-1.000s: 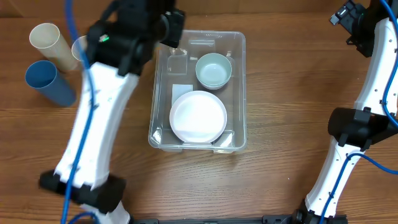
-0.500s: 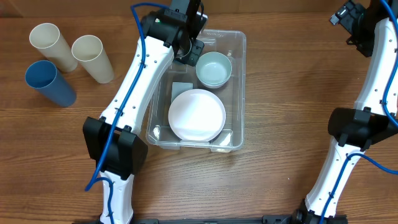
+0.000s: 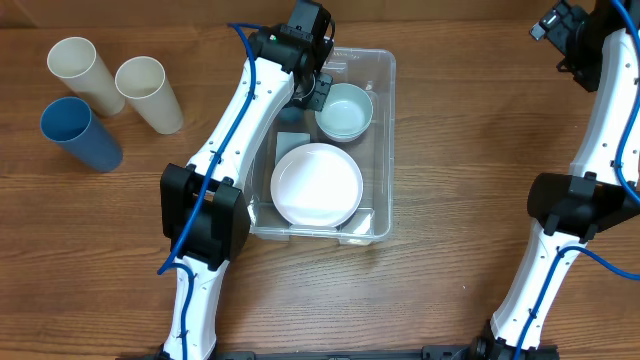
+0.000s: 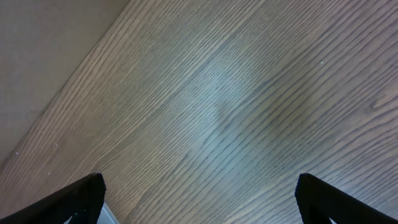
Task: Pack container
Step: 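Carry the teal cup into the back left of the bin and release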
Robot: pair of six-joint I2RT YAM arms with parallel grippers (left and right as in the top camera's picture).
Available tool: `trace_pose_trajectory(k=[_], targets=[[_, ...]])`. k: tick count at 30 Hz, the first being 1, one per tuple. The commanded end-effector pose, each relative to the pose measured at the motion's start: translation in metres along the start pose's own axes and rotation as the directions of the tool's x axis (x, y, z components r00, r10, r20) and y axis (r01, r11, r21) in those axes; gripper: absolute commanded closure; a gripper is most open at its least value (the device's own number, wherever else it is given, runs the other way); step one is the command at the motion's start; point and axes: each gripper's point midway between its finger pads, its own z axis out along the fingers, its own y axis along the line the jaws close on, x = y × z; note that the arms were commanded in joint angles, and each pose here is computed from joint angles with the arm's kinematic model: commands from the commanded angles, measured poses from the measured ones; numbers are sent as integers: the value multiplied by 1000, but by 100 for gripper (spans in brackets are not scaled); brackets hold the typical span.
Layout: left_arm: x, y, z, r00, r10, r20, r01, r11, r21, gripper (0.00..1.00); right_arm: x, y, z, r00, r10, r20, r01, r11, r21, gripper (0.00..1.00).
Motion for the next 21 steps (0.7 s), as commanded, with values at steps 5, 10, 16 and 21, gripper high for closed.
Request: trace_pose_trajectory(k=[5, 10, 16, 21], targets=[[-7, 25, 30, 996, -93, 13, 93, 996, -1, 96, -7, 4, -24, 998, 8, 57, -7, 1000, -28, 0], [-7, 34, 30, 992, -123, 14, 123, 992, -5, 68, -7, 4, -24, 998, 8, 57, -7, 1000, -28, 0], [-12, 34, 30, 991, -127, 34, 128, 992, -3, 61, -7, 4, -24, 998, 8, 57, -7, 1000, -28, 0], [-24, 35, 29, 988, -127, 83, 127, 992, 1, 50, -7, 4, -24, 998, 8, 57, -7, 1000, -28, 0]])
